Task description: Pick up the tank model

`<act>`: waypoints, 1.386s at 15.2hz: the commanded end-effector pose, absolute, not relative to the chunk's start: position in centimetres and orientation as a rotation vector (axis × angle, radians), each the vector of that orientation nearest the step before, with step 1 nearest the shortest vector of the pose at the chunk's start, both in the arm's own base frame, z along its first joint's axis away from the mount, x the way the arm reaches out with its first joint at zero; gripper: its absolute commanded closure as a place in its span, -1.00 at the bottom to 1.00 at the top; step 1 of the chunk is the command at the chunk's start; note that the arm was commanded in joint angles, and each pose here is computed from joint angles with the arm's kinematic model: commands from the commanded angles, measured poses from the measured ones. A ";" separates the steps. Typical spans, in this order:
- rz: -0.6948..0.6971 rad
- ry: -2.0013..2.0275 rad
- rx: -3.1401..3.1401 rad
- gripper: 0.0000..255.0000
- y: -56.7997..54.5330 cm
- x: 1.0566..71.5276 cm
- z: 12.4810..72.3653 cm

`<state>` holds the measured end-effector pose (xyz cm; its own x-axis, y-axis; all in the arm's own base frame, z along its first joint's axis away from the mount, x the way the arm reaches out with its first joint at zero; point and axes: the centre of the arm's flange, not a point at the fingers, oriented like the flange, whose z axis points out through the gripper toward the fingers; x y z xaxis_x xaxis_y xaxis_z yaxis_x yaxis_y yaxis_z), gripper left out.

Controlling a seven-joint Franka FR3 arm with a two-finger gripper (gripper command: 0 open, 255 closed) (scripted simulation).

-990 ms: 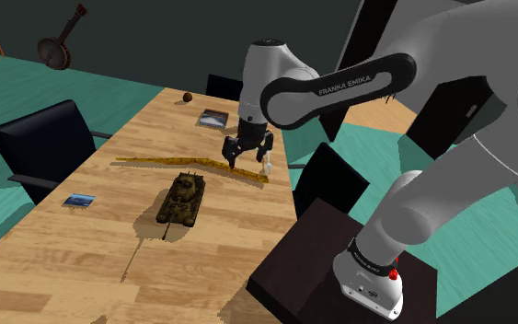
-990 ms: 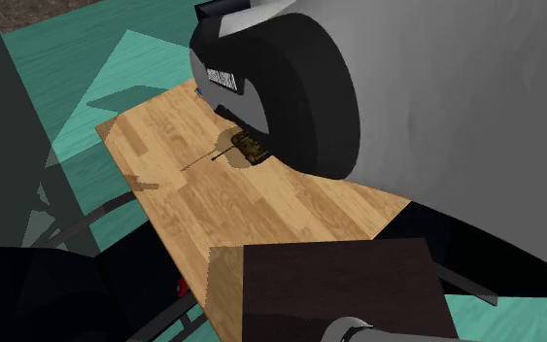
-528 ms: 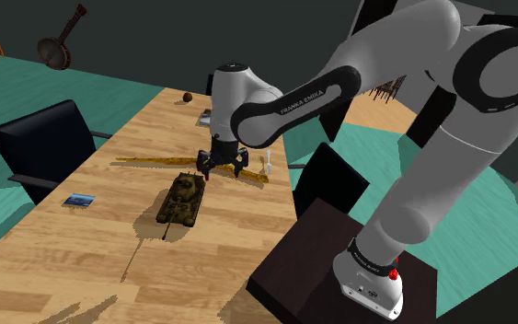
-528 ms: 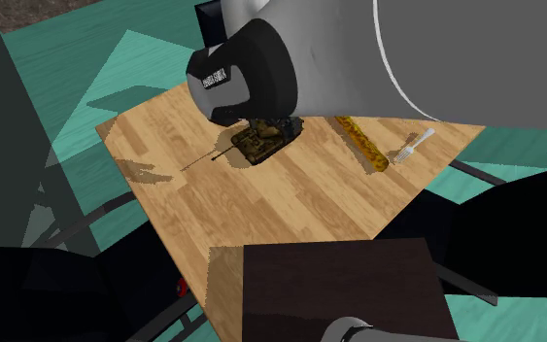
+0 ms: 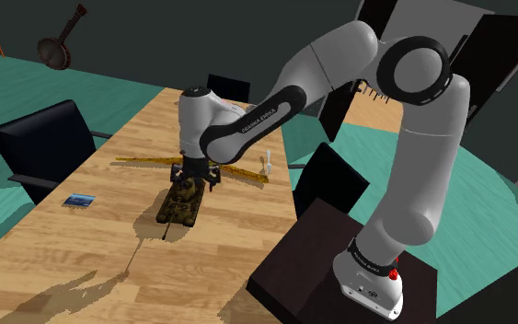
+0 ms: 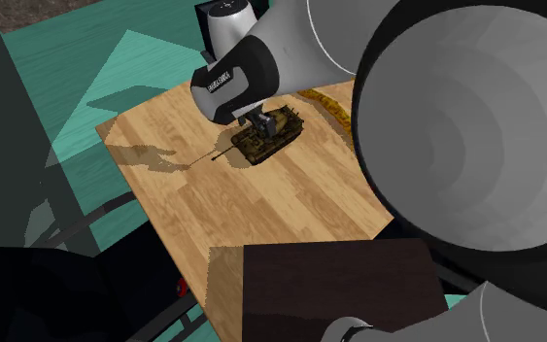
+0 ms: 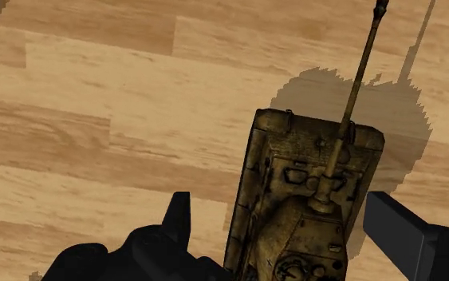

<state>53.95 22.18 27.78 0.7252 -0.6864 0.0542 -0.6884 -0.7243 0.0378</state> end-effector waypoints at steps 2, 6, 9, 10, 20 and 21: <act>0.052 -1.249 2.824 -1.00 23.5 56.6 25.1; 0.045 -1.383 2.766 -1.00 24.8 60.3 21.6; 0.045 -1.386 2.764 -1.00 24.9 60.4 20.4; 0.045 -1.386 2.764 -1.00 24.9 60.4 19.9; 0.045 -1.386 2.764 1.00 24.9 60.4 17.5; 0.045 -1.386 2.764 1.00 24.9 60.4 17.5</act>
<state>60.43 24.92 17.55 0.5979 -0.8001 0.0484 -0.8016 -0.5972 0.0299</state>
